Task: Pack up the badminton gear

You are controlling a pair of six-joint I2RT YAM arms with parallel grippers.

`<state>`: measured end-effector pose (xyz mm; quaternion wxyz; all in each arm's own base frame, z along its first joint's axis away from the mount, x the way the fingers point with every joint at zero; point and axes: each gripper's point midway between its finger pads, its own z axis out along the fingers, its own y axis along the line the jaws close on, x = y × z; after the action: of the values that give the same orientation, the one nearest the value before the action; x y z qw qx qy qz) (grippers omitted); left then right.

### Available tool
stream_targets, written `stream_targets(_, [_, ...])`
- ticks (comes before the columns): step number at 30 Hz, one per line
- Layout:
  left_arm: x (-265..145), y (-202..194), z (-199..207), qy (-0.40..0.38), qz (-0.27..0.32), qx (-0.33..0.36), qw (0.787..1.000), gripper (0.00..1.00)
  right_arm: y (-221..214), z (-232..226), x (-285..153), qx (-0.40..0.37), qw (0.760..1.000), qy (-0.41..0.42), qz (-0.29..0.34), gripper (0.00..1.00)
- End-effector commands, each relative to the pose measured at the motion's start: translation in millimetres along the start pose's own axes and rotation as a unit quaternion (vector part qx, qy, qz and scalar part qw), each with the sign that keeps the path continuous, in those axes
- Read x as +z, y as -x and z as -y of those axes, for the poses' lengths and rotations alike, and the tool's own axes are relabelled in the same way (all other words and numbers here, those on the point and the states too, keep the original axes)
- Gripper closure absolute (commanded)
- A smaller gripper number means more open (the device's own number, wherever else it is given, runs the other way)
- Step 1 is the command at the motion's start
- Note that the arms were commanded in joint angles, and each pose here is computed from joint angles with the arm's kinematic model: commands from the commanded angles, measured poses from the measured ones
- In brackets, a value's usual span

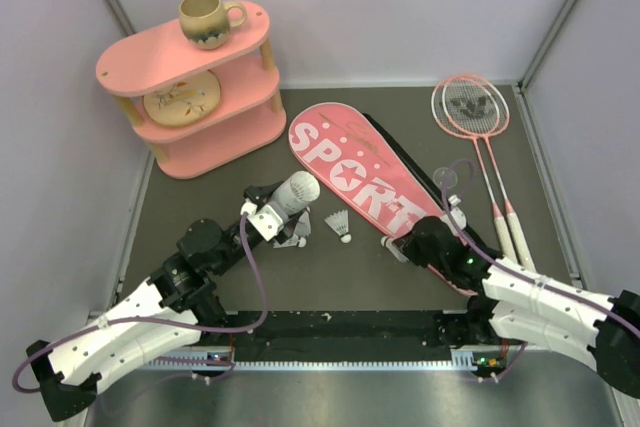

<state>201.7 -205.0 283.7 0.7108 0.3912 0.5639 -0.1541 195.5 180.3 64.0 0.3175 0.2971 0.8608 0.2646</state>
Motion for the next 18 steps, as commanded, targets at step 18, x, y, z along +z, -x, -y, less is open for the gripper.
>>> stream_targets(18, [3.7,20.5,-4.9,0.007,0.038,-0.001,0.999,0.78,50.8,-222.2,-158.4,-0.358,0.876,0.323,-0.023,1.00])
